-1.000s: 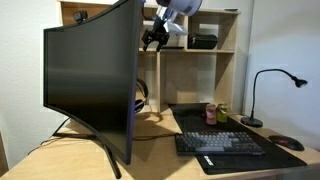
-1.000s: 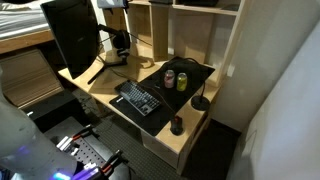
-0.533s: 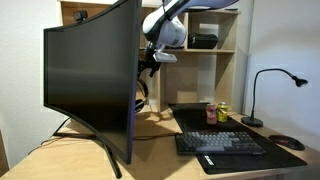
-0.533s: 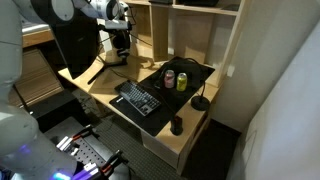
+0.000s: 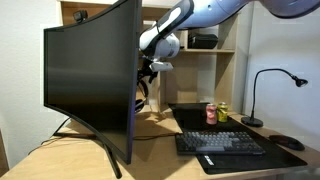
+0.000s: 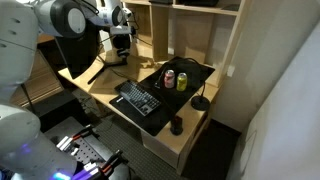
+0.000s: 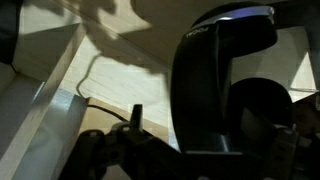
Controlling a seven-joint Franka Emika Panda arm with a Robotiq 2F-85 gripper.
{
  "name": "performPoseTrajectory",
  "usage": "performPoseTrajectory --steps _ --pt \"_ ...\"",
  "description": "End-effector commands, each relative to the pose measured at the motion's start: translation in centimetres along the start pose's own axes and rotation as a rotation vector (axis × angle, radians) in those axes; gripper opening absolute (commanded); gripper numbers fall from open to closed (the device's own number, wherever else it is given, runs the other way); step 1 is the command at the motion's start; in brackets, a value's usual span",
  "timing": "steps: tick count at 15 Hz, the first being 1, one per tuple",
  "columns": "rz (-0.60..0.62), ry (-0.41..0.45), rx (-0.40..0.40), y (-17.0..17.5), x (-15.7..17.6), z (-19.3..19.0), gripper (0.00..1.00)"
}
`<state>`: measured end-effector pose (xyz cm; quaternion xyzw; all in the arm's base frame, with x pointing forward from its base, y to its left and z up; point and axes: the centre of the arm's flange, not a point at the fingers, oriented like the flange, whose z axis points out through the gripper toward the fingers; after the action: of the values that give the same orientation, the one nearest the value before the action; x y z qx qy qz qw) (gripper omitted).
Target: Remove the headsets from the back of the monitor
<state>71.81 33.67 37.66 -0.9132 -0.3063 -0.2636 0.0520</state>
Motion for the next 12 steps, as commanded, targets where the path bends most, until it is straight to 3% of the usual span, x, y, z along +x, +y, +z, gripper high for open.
performPoseTrajectory --steps 1,2,3,5,12 --pt "-0.006 -0.018 -0.034 -0.2 1.7 1.8 1.00" --pt "-0.009 -0.013 -0.042 -0.3 1.8 2.0 1.00" --pt "-0.010 -0.007 -0.043 -0.3 2.0 2.1 0.75" --pt "-0.011 0.002 -0.049 -0.1 2.2 2.1 0.67" --pt "-0.003 0.014 -0.059 1.0 2.0 1.9 0.18"
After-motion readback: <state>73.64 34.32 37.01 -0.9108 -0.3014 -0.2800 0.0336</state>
